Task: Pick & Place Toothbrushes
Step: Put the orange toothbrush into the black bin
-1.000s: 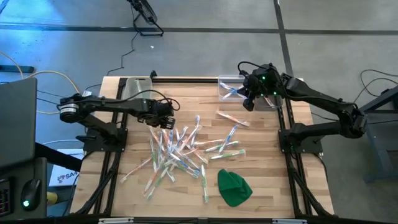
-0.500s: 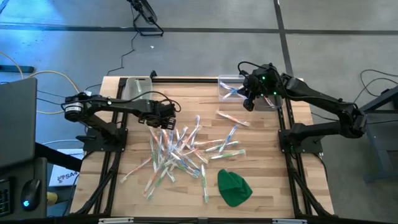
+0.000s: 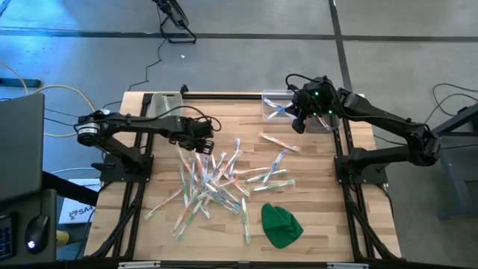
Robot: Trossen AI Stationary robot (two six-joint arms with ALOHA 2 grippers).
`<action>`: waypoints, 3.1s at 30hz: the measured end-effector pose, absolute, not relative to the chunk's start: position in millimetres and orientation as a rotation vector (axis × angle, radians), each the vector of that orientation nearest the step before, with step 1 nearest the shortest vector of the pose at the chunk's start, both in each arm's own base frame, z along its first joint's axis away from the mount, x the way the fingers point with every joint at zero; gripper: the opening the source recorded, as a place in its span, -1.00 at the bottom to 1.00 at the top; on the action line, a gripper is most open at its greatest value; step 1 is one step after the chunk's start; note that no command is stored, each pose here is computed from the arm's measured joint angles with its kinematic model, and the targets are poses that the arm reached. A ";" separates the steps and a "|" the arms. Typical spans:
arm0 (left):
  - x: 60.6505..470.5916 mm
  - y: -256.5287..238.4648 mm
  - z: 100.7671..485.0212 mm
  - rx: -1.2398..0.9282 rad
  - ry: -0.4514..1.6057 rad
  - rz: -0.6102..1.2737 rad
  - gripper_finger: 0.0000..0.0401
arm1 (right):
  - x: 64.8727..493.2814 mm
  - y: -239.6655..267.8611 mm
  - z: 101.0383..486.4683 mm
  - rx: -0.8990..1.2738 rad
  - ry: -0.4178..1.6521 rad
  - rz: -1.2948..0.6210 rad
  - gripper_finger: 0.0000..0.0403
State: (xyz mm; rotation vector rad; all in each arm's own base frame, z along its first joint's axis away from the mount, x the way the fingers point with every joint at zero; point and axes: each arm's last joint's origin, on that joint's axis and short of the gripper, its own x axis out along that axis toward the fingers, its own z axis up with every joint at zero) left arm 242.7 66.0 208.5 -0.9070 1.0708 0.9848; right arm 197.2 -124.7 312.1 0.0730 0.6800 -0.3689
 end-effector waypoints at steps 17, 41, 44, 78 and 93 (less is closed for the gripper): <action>229.1 63.3 205.8 -0.992 1.109 1.185 -0.24 | 196.8 -124.5 311.7 0.075 0.686 -0.368 -0.99; 234.8 65.1 200.4 -0.995 1.029 1.153 -0.24 | 196.8 -124.4 311.6 0.076 0.687 -0.368 -0.99; 234.8 65.2 200.4 -0.996 1.027 1.156 -0.24 | 196.8 -124.5 311.6 0.076 0.687 -0.368 -0.99; 253.3 68.4 162.1 -0.983 1.167 1.153 -0.24 | 196.8 -124.4 311.4 0.077 0.689 -0.368 -0.98; 256.0 69.1 162.3 -0.987 1.140 1.138 -0.80 | 196.8 -124.4 311.5 0.076 0.688 -0.368 -0.98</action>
